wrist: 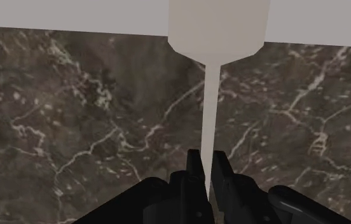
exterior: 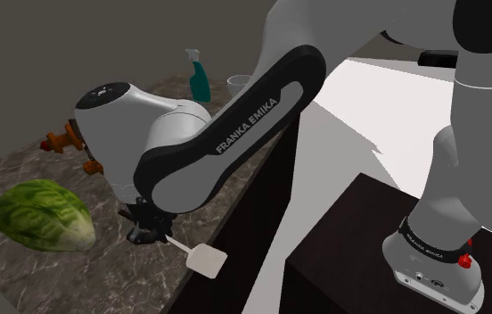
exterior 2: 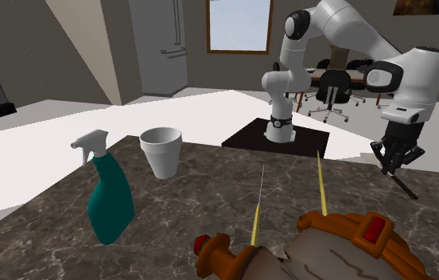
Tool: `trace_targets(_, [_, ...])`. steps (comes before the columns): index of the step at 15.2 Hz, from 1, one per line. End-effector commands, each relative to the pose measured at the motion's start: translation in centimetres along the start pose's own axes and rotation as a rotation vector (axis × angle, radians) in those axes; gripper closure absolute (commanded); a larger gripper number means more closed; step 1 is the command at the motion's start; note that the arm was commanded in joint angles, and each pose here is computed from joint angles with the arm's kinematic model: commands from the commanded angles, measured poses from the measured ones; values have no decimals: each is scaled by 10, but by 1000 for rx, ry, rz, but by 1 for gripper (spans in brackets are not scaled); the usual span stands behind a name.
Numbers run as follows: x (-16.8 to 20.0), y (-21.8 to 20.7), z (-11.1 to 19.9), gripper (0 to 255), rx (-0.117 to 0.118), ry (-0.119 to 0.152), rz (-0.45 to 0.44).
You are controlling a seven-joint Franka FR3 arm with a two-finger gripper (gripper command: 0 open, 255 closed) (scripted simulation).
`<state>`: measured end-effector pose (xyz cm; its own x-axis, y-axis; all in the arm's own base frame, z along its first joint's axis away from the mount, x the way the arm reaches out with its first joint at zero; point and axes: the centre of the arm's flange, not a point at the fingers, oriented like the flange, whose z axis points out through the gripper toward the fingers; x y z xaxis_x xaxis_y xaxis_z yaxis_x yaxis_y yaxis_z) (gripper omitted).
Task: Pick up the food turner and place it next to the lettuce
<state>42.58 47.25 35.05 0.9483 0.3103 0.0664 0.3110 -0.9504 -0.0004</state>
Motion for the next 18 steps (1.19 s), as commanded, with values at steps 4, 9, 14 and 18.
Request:
trace_targets(4, [0,0,0,0,0,0,0])
trace_targets(9, [0,0,-26,0,0,0,0])
trace_targets(14, [0,0,-50,0,0,0,0])
trace_targets(18, [0,0,-50,0,0,0,0])
